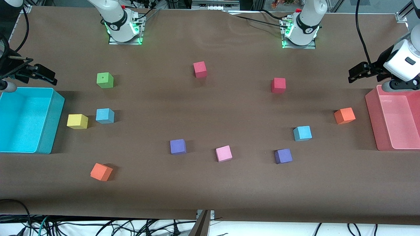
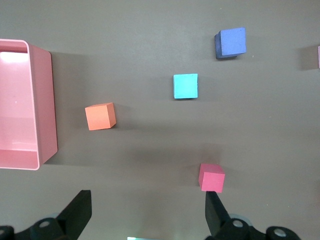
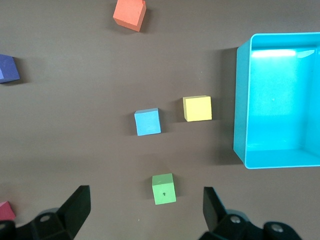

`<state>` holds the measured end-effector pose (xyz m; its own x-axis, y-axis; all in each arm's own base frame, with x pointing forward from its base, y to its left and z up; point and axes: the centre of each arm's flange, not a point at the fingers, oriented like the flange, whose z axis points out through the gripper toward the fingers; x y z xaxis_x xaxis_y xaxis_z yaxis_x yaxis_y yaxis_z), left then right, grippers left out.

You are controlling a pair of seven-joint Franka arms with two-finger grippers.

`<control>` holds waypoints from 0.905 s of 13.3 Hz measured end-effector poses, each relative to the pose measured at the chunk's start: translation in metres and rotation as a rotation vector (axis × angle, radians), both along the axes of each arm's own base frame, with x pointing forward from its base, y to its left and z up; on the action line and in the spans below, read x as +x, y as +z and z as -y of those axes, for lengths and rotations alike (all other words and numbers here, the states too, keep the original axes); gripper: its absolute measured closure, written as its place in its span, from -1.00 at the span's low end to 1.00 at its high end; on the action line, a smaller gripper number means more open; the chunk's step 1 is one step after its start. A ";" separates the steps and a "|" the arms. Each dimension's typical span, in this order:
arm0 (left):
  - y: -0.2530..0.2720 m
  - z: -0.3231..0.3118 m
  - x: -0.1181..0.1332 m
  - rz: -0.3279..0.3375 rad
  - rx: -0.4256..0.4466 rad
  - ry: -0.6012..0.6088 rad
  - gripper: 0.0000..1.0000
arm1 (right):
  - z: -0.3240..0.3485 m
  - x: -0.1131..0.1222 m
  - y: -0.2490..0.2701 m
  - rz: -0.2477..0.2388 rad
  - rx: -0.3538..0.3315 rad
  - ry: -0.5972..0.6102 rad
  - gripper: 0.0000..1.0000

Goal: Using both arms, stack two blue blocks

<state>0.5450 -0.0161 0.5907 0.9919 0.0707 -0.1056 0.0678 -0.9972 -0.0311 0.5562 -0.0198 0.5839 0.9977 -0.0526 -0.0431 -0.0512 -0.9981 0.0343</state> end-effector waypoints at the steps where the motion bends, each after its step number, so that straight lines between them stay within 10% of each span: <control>1: 0.000 0.000 0.000 0.000 0.000 0.000 -1.00 | 0.000 0.000 -0.001 -0.003 0.000 0.000 -0.99; 8: 0.000 0.000 0.000 0.000 0.000 0.000 -1.00 | -0.003 0.009 -0.082 -0.070 0.000 0.008 -0.99; 12: 0.001 0.000 0.000 0.002 0.000 0.000 -1.00 | -0.004 0.016 -0.172 -0.008 -0.001 0.017 -0.99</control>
<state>0.5451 -0.0161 0.5915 0.9921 0.0707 -0.1039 0.0678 -0.9972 -0.0308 0.5726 -0.0160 0.4121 0.9981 -0.0355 -0.0506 -0.0337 -0.9988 0.0351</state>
